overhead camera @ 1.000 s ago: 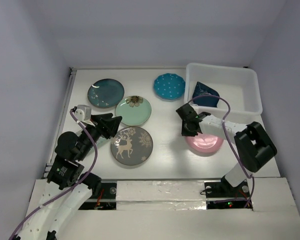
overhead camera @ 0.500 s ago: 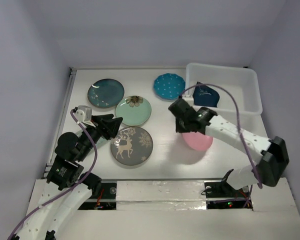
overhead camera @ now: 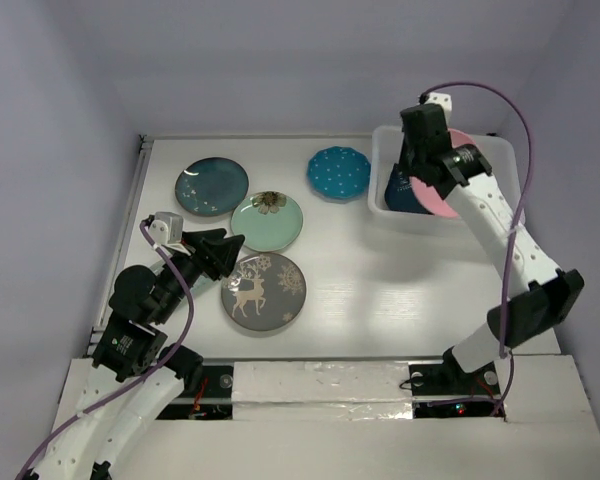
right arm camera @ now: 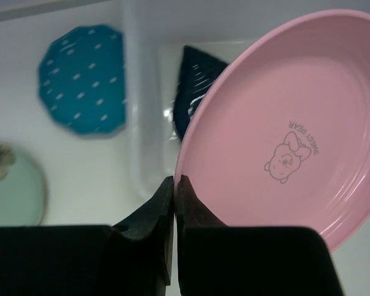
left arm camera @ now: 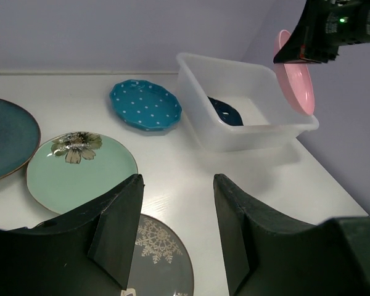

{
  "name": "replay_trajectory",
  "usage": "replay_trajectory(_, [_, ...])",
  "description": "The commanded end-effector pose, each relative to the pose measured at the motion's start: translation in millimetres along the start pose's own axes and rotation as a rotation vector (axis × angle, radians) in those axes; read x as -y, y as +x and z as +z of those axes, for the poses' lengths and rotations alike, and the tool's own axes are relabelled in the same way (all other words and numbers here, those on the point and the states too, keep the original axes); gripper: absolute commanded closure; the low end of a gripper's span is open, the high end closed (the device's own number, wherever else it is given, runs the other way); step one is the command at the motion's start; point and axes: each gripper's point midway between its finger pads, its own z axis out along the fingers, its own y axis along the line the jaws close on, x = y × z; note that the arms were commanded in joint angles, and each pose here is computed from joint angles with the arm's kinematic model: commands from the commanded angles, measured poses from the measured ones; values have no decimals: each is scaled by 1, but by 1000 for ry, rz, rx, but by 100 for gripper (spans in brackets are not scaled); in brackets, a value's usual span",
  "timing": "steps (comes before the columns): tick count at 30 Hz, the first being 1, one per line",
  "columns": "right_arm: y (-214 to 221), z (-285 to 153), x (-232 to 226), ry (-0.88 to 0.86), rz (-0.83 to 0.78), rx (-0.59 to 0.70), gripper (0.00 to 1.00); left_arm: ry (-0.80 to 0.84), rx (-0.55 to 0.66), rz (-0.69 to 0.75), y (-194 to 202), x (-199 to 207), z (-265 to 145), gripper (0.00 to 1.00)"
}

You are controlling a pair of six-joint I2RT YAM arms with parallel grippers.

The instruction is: Place the plates into the plastic bin on the countertop

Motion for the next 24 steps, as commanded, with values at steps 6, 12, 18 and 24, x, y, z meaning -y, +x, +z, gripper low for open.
replay_trajectory(6, [-80,83,67,93,38,126,100,29,50,19,-18,9,-1,54])
replay_trajectory(12, [-51,146,91,105,75,62,100,24,39,20,-15,8,2,54])
replay_trajectory(18, [-18,193,101,133,79,-24,100,19,27,21,-13,7,4,54])
replay_trajectory(24, [23,217,105,153,92,-116,100,9,21,22,-11,4,6,54])
